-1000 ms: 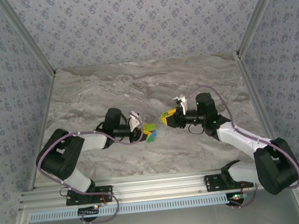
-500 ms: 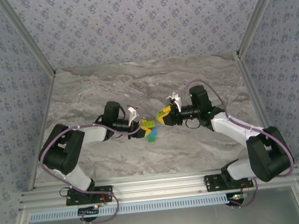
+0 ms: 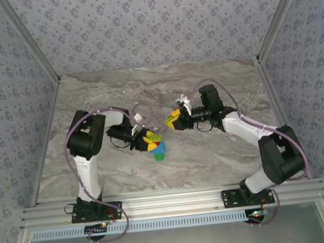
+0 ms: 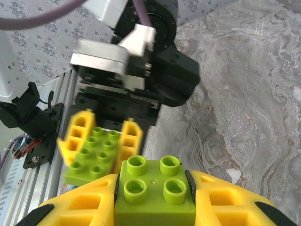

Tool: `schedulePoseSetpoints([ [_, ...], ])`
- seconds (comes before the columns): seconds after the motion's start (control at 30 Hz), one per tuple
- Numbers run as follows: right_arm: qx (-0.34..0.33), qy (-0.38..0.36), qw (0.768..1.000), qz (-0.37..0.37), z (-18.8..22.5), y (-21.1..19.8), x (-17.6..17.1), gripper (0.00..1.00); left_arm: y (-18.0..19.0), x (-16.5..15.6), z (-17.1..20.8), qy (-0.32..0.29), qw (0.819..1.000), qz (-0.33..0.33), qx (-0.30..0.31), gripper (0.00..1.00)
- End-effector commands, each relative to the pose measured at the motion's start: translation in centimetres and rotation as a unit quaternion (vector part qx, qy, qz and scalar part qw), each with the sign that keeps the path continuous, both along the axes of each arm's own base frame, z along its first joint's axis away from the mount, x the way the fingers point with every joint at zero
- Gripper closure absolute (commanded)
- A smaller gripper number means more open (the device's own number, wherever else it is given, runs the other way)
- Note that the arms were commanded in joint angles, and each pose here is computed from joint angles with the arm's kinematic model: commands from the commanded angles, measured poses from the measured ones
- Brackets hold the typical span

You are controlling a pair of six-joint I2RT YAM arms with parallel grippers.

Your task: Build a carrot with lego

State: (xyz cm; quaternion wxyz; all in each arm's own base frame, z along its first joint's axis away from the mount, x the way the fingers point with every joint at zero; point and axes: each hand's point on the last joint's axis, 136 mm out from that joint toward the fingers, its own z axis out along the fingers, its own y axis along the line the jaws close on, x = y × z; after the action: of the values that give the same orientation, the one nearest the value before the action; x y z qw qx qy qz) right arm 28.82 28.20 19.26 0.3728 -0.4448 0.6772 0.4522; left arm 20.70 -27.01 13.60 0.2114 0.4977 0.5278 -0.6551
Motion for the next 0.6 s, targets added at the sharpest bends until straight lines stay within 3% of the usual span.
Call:
schedulePoseSetpoints([
  [0.0,0.003,-0.006,1.0,-0.002,0.4,0.1,0.2,0.73,-0.4,2.2,5.2,-0.001,0.994,0.091,-0.06,1.0],
  [0.23,-0.018,-0.002,1.0,-0.018,0.2,0.5,0.9,0.73,-0.5,3.2,4.8,0.013,0.994,0.094,-0.054,1.0],
  [0.57,-0.031,-0.005,0.999,-0.021,1.0,0.6,1.8,0.73,0.2,2.4,7.1,-0.063,0.99,0.097,-0.085,1.0],
])
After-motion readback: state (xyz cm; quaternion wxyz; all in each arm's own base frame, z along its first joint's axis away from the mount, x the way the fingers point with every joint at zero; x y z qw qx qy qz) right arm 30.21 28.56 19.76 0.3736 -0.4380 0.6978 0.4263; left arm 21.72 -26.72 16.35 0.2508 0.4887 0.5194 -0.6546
